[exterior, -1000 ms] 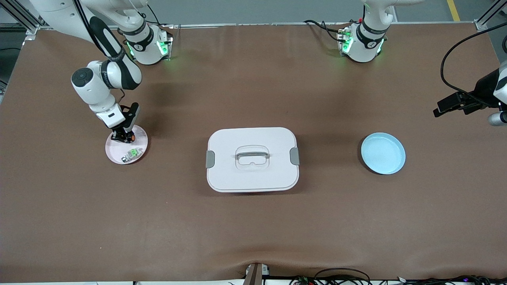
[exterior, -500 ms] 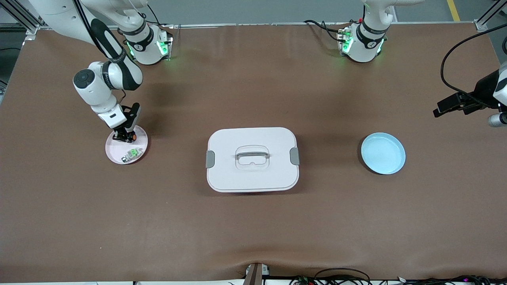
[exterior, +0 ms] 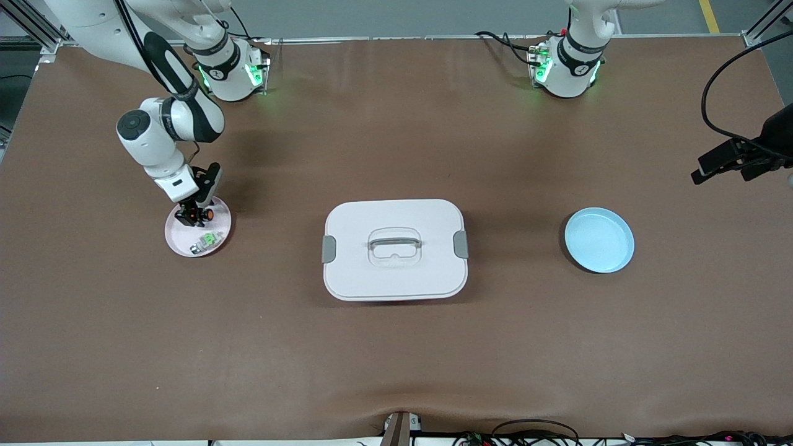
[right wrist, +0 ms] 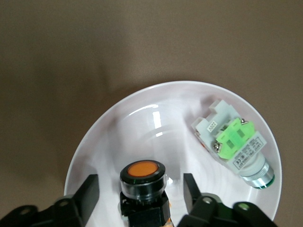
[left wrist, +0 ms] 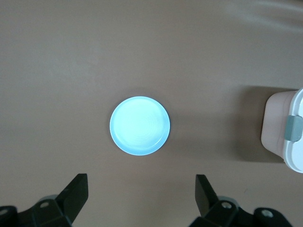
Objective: Transfer orange switch to right arm and place
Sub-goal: 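Lower the orange switch onto the white plate beside the green switch, then open the right gripper to release the orange switch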
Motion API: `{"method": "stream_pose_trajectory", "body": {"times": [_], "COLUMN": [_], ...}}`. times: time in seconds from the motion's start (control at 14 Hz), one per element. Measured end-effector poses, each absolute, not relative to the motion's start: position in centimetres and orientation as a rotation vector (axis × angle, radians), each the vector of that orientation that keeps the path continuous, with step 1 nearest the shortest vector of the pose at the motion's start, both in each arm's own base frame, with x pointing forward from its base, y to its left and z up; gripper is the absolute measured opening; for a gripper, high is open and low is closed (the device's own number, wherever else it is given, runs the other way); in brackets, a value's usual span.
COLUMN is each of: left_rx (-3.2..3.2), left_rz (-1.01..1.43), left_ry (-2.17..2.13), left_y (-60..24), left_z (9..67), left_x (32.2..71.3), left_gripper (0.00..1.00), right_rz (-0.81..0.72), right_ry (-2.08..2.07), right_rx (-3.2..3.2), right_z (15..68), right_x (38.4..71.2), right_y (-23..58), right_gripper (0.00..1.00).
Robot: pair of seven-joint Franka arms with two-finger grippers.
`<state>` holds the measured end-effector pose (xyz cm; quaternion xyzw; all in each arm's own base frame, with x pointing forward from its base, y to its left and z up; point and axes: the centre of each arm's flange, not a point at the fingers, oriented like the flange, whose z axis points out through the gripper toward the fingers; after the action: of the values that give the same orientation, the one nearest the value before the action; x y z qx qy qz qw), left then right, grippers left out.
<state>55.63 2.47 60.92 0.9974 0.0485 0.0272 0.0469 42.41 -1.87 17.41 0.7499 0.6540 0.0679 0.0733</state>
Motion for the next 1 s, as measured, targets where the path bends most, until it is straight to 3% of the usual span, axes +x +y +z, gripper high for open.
{"method": "stream_pose_trajectory", "body": {"times": [0.07, 0.14, 0.64, 1.0], "left_rx": [3.045, 3.050, 3.138, 3.138], "left_rz": [0.088, 0.091, 0.075, 0.076], "left_ry": [0.145, 0.134, -0.037, -0.048], "left_y": [2.5, 2.3, -2.6, -2.9], "left_z": [61.1, 61.2, 60.6, 62.0], "left_x": [55.6, 55.7, 55.9, 55.2], "left_gripper": [1.00, 1.00, 1.00, 1.00], "right_rz": [0.207, 0.211, 0.188, 0.118], "right_ry": [1.959, 1.954, 1.929, 1.963], "right_rx": [2.253, 2.256, 2.306, 2.354], "right_z": [17.5, 17.6, 17.8, 21.2], "right_x": [42.5, 42.7, 43.2, 45.1], "right_y": [-1.9, -1.9, -1.8, -1.8], "right_gripper": [0.98, 1.00, 1.00, 1.00]}}
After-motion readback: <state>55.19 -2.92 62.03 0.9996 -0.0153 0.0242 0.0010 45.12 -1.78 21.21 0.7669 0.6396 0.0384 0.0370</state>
